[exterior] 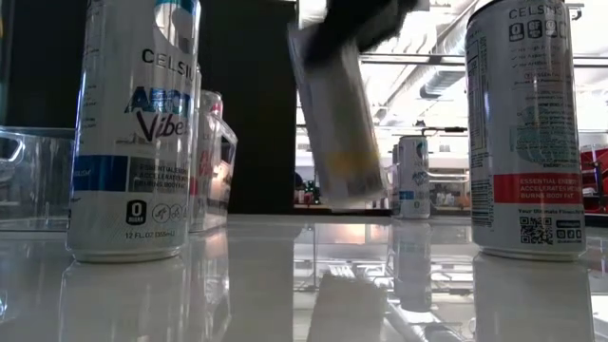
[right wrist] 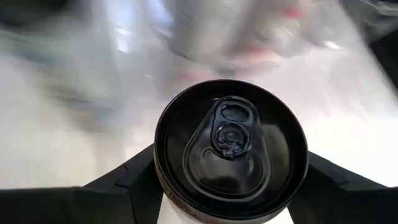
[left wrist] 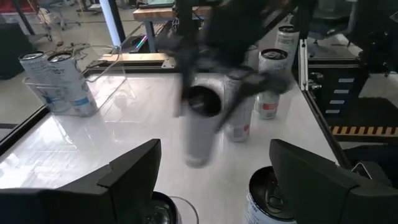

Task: Sort soda cans
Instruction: Put the white-yellow can into the top left transparent bin

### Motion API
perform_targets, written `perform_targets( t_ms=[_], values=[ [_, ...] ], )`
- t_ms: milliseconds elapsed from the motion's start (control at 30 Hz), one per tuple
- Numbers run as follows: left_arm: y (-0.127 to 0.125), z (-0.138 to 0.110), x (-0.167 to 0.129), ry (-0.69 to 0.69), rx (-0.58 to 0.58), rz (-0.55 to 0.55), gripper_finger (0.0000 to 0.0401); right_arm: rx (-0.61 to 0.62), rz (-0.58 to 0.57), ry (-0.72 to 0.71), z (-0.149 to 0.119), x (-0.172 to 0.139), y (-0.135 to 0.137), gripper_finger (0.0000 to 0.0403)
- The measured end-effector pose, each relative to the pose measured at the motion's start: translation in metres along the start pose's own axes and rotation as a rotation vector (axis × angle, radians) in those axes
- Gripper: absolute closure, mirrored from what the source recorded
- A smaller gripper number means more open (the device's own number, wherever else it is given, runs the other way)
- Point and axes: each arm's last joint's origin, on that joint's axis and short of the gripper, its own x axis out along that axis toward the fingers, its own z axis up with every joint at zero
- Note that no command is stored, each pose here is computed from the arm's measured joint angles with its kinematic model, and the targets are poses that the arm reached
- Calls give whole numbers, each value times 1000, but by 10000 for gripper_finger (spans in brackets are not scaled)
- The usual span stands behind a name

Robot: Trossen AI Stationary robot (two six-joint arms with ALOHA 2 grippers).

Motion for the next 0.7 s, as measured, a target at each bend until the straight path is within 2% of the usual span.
perform_targets(
  t_ms=[100, 233, 300, 400, 467, 600, 700],
  values=[
    [-2, -3, 2, 10, 14, 5, 107, 12, -43, 29, -13, 19, -29, 155],
    [-1, -6, 11, 13, 33, 78, 107, 164, 12, -129, -18, 24, -79, 155],
    [1, -8, 18, 22, 39, 113, 107, 238, 67, -199, -29, 34, -100, 154],
    [7, -9, 30, 45, 45, 141, 107, 327, 70, -280, -45, 47, -125, 154],
    [10, -8, 40, 54, 49, 126, 107, 369, 83, -336, -47, 52, -135, 154],
    [26, -2, 68, 59, -20, 28, 107, 381, 98, -311, -59, 65, -143, 154],
    [41, 0, 86, 35, -52, 80, 107, 377, 113, -316, -57, 65, -144, 153]
  ],
)
